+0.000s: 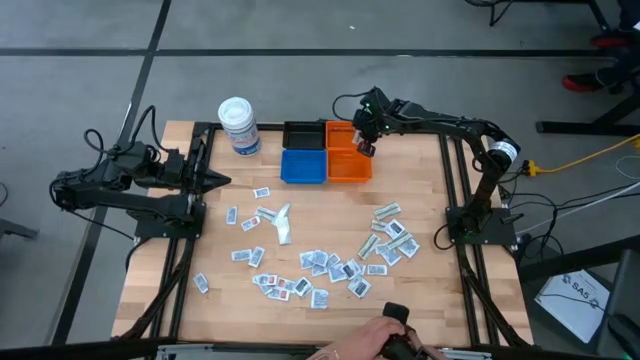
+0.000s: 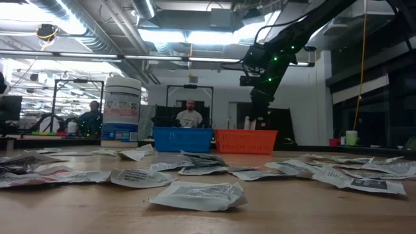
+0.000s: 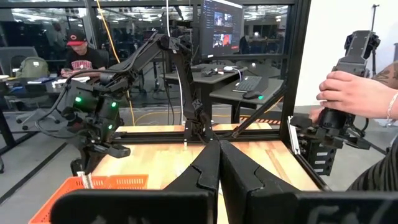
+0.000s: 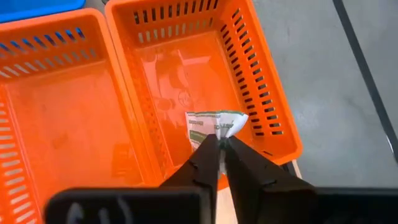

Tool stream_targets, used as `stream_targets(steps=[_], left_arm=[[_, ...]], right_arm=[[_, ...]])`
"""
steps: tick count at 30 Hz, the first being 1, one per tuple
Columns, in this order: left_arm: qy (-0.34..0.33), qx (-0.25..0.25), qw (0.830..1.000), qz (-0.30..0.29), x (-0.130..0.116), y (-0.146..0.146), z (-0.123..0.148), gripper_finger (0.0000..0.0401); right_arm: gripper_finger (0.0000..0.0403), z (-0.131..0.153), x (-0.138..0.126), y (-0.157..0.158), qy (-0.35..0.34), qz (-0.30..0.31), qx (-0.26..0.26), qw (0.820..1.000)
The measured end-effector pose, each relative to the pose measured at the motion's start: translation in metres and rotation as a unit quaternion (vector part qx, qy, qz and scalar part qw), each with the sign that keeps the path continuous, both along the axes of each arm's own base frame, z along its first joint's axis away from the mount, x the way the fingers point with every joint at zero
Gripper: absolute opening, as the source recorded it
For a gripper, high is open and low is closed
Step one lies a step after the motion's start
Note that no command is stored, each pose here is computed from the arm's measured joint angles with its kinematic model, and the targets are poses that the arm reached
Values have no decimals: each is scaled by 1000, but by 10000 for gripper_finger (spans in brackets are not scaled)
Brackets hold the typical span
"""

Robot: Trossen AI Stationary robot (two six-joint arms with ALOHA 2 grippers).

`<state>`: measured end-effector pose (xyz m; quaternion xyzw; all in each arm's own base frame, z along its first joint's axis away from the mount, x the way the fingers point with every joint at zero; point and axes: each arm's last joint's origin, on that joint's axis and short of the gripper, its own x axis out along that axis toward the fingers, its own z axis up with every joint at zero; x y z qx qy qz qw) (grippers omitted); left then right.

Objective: Pick & Place First Aid Supplies
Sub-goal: Put the bandage pack into the top orange bin

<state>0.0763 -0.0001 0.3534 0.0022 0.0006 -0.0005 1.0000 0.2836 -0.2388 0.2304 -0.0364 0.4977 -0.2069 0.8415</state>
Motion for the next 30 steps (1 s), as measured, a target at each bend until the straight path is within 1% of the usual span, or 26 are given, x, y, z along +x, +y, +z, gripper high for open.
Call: stream_targets(steps=[6, 8, 11, 14, 17, 21, 25, 30], left_arm=[[0, 0, 1000, 0, 0, 0, 0, 4], [0, 0, 1000, 0, 0, 0, 0, 4], [0, 0, 1000, 0, 0, 0, 0, 4], [0, 0, 1000, 0, 0, 0, 0, 4], [0, 0, 1000, 0, 0, 0, 0, 4], [0, 0, 1000, 0, 0, 0, 0, 4], [0, 0, 1000, 0, 0, 0, 0, 4], [0, 0, 1000, 0, 0, 0, 0, 4]], right_arm=[[104, 0, 0, 0, 2, -1, 0, 1000], [125, 0, -1, 0, 9, -8, -9, 1000], [149, 0, -2, -2, 24, -21, -26, 999], [166, 0, -2, -2, 36, -13, -38, 999], [175, 0, -2, -3, 44, -15, -49, 998], [177, 3, -3, -2, 42, -23, -54, 997], [177, 17, -1, 2, 7, -56, -47, 997], [177, 37, 0, 18, -37, -84, -16, 996]])
